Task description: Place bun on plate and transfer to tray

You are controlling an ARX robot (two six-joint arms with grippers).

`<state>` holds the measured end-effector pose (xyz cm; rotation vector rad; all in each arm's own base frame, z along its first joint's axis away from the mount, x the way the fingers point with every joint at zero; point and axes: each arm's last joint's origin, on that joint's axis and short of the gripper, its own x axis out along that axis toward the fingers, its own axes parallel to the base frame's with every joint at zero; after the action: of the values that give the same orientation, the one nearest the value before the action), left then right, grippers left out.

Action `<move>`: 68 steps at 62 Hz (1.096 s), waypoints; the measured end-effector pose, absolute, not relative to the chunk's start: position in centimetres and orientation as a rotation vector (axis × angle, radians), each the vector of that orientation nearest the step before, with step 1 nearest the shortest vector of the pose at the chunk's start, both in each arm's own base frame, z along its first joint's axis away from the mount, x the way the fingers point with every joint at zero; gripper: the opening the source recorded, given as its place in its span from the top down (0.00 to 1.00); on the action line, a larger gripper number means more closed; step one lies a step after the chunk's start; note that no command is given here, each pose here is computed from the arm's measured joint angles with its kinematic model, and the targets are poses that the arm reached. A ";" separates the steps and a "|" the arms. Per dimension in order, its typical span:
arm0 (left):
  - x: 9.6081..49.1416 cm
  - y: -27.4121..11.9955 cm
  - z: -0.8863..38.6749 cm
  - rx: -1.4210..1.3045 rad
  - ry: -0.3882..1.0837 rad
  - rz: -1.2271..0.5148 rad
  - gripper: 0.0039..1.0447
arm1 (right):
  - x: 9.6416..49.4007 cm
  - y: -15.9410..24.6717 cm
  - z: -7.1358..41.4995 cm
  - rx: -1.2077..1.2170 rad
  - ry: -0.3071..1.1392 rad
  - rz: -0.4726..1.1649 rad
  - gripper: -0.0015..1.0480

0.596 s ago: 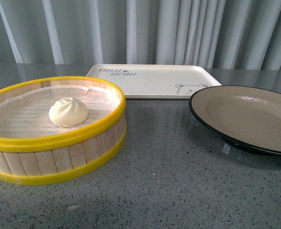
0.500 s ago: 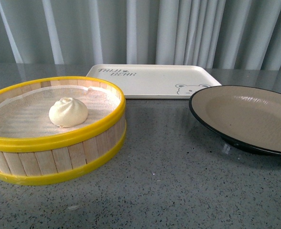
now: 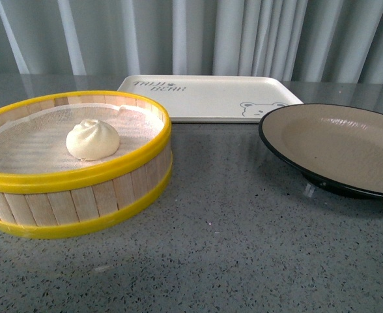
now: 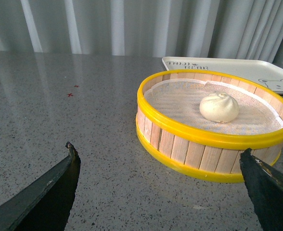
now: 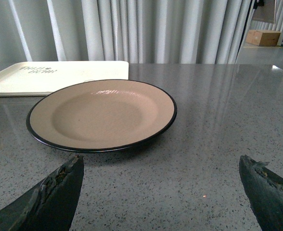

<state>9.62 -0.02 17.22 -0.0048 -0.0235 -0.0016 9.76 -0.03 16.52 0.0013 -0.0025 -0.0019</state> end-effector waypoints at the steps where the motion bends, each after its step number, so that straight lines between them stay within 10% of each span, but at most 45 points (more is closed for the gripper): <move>1: 9.6 0.0 17.2 -0.005 -0.023 -0.002 0.06 | 9.8 0.0 16.5 0.001 -0.002 -0.002 0.08; 42: 9.6 0.0 17.2 -0.005 -0.023 -0.002 0.06 | 9.8 0.0 16.5 0.001 -0.002 -0.002 0.08; 51: 10.4 -0.2 17.0 -0.184 0.427 0.342 0.06 | 9.8 0.0 16.5 0.001 -0.002 -0.002 0.08; 68: 11.0 -0.8 19.3 -0.331 0.273 0.347 0.06 | 9.8 0.0 16.5 0.001 -0.002 -0.002 0.08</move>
<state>10.99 -0.77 19.30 -0.3312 0.2729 0.3467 9.76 -0.03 16.52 0.0013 -0.0025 -0.0019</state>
